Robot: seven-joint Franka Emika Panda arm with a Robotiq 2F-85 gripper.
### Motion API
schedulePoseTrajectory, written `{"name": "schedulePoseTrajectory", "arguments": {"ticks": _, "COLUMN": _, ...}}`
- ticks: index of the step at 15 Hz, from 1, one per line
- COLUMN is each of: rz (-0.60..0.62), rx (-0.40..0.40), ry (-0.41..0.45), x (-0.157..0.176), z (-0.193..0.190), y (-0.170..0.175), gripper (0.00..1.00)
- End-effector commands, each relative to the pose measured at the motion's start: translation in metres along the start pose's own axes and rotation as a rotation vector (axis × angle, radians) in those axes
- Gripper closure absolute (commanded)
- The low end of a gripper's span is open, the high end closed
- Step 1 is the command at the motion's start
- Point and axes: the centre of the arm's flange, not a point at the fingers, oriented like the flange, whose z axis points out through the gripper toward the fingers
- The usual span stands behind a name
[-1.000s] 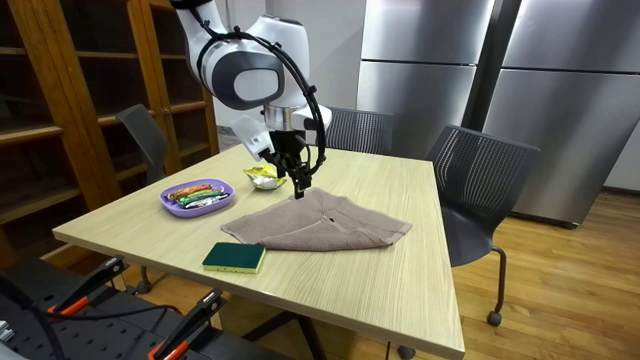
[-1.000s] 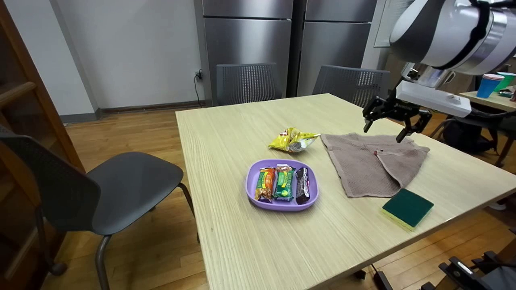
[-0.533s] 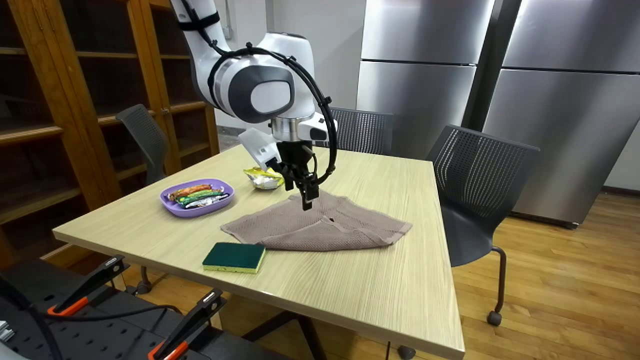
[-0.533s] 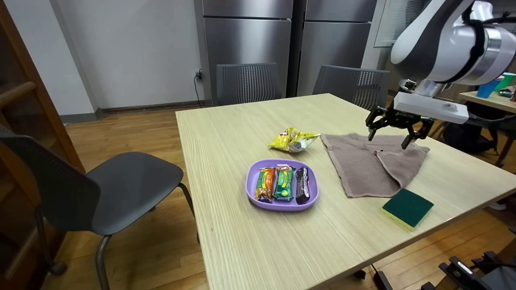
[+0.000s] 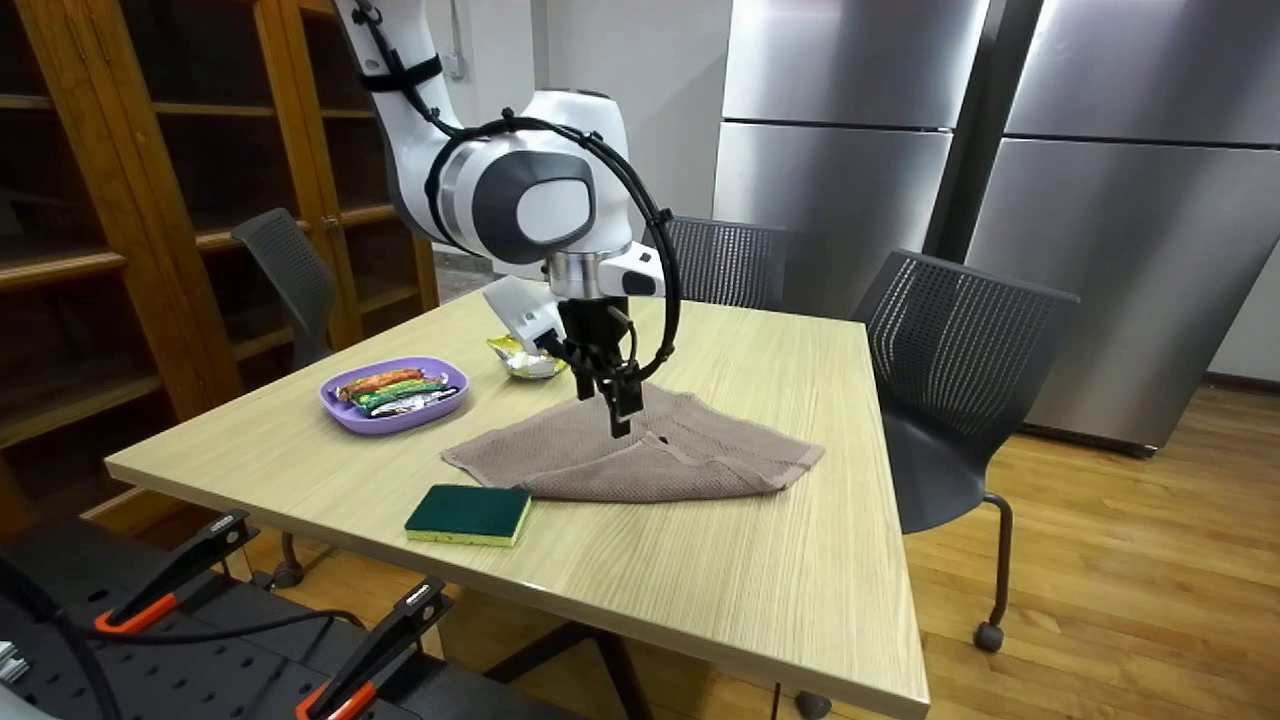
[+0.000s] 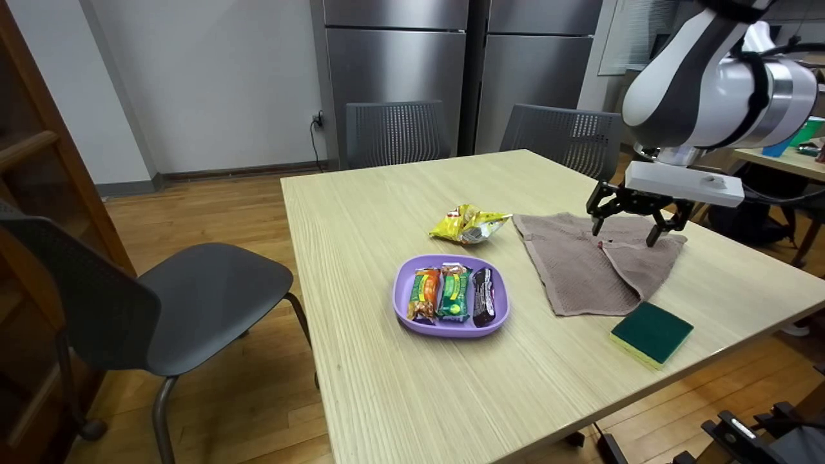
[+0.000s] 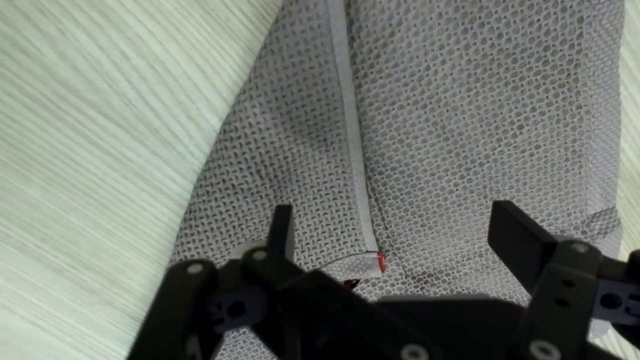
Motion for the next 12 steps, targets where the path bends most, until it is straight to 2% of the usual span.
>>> {"name": "schedulePoseTrajectory", "arguments": {"ticks": 1, "rz": 0.005, "rx": -0.007, "ry": 0.002, "x": 0.001, "z": -0.004, "y": -0.012, "gripper": 0.00}}
{"name": "schedulePoseTrajectory", "arguments": {"ticks": 12, "rz": -0.085, "rx": 0.016, "ry": -0.013, "x": -0.018, "z": -0.001, "y": -0.059, "gripper": 0.00}}
